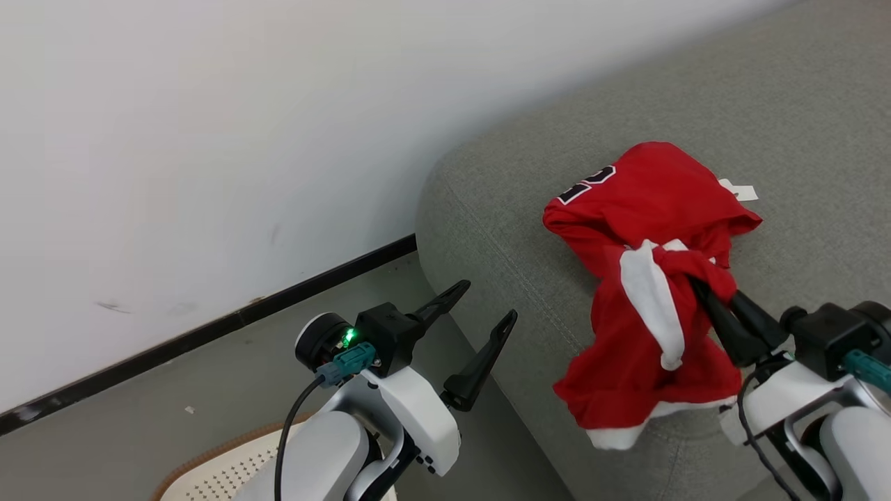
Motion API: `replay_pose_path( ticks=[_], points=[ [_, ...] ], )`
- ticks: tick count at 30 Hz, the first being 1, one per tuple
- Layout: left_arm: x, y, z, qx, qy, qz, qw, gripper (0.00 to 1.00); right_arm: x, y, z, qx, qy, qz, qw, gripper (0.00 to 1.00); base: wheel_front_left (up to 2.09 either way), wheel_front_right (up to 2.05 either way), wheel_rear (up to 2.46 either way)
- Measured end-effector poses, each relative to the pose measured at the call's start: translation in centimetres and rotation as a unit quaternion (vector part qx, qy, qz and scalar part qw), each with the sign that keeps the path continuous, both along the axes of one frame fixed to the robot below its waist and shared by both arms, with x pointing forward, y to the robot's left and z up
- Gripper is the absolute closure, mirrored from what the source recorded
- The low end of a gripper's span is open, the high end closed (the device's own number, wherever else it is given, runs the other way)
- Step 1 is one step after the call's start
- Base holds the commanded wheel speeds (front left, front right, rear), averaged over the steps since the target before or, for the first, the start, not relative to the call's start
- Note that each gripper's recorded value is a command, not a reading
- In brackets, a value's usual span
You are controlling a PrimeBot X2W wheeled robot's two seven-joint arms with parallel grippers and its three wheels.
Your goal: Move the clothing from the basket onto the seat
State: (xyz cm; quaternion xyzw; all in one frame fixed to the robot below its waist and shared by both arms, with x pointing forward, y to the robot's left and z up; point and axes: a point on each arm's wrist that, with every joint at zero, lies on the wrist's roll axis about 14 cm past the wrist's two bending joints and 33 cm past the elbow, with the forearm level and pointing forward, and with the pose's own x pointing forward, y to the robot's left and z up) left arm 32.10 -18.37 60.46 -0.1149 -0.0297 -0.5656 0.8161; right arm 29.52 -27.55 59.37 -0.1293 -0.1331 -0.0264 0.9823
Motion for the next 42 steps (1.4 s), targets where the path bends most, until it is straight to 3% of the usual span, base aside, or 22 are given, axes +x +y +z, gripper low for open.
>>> replay_pose_path(
  ticks=[5, 14, 22, 25, 32, 37, 42],
  points=[
    [0.9, 0.0, -0.7, 0.0, 0.014, 0.011, 1.0, 0.0, 1.8, -1.4, 2.8, -0.016, -0.023, 0.001, 1.0, 1.0, 0.0, 0.0, 0.0],
    [3.9, 1.5, -2.2, 0.006, 0.028, 0.054, 0.998, 0.0, 5.3, -6.2, 12.9, -0.048, -0.105, -0.036, 0.993, 1.0, 0.0, 0.0, 0.0],
    [6.2, 3.5, -3.3, 0.01, 0.034, 0.094, 0.995, 0.0, 7.4, -12.5, 14.1, -0.055, -0.065, -0.113, 0.99, 1.0, 0.0, 0.0, 0.0],
    [6.9, 4.2, -3.7, 0.014, 0.03, 0.108, 0.994, 0.0, 8.4, -13.8, 13.1, -0.083, -0.032, -0.13, 0.987, 1.0, 0.0, 0.0, 0.0],
    [7.9, 5.3, -4.4, 0.017, 0.035, 0.124, 0.991, 0.0, 10.6, -15.6, 8.1, -0.078, 0.045, -0.15, 0.985, 1.0, 0.0, 0.0, 0.0],
    [8.7, 6.3, -5.1, 0.021, 0.041, 0.135, 0.99, 0.0, 12.6, -15.1, 2.2, -0.045, 0.113, -0.146, 0.982, 1.0, 0.0, 0.0, 0.0],
    [9.3, 7.3, -6.1, 0.029, 0.052, 0.144, 0.988, 0.0, 14.1, -11.7, -5.8, -0.006, 0.196, -0.115, 0.974, 1.0, 0.0, 0.0, 0.0]
  ],
)
